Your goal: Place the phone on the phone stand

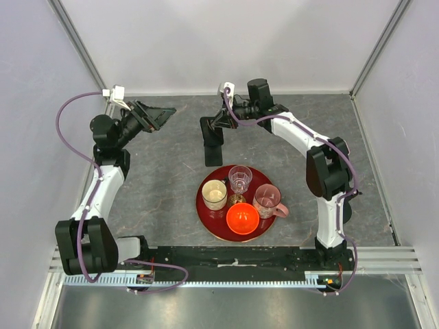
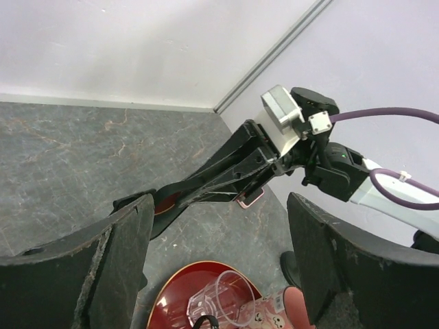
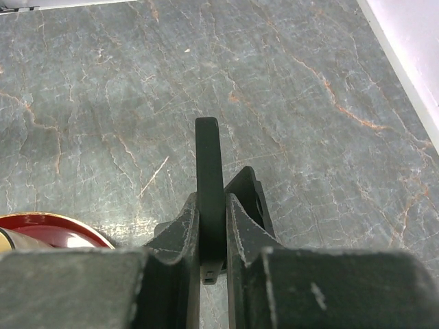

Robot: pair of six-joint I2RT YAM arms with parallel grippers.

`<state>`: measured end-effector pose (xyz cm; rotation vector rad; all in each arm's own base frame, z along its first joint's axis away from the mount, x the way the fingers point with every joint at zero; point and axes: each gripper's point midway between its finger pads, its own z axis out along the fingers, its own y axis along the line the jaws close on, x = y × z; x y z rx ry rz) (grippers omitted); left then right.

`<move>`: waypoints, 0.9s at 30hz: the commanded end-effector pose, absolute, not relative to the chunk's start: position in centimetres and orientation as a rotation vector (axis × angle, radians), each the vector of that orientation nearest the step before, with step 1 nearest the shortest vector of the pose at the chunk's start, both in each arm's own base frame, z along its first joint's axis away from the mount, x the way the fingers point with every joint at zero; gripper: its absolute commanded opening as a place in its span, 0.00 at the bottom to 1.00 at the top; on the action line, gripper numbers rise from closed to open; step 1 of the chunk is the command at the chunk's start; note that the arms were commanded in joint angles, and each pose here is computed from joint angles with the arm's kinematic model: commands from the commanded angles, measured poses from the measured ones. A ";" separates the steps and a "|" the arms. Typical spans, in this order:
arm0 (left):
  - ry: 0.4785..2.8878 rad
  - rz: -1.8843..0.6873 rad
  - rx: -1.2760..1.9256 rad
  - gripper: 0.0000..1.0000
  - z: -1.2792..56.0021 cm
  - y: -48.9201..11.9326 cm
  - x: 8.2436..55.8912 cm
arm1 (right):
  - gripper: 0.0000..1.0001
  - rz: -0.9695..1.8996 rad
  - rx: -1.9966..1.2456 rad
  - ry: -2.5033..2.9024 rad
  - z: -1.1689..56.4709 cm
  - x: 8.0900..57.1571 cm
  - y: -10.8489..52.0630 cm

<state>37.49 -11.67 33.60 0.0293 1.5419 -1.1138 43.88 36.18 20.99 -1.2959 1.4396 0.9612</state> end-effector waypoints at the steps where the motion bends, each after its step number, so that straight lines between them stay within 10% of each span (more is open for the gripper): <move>1: 1.503 -1.172 0.061 0.84 34.7 -12.1 36.9 | 0.00 0.951 -1.327 1.253 25.4 44.5 36.9; 27: 1.504 -1.206 0.075 0.84 34.7 -12.5 36.8 | 0.00 1.004 -1.280 1.256 23.6 46.4 37.3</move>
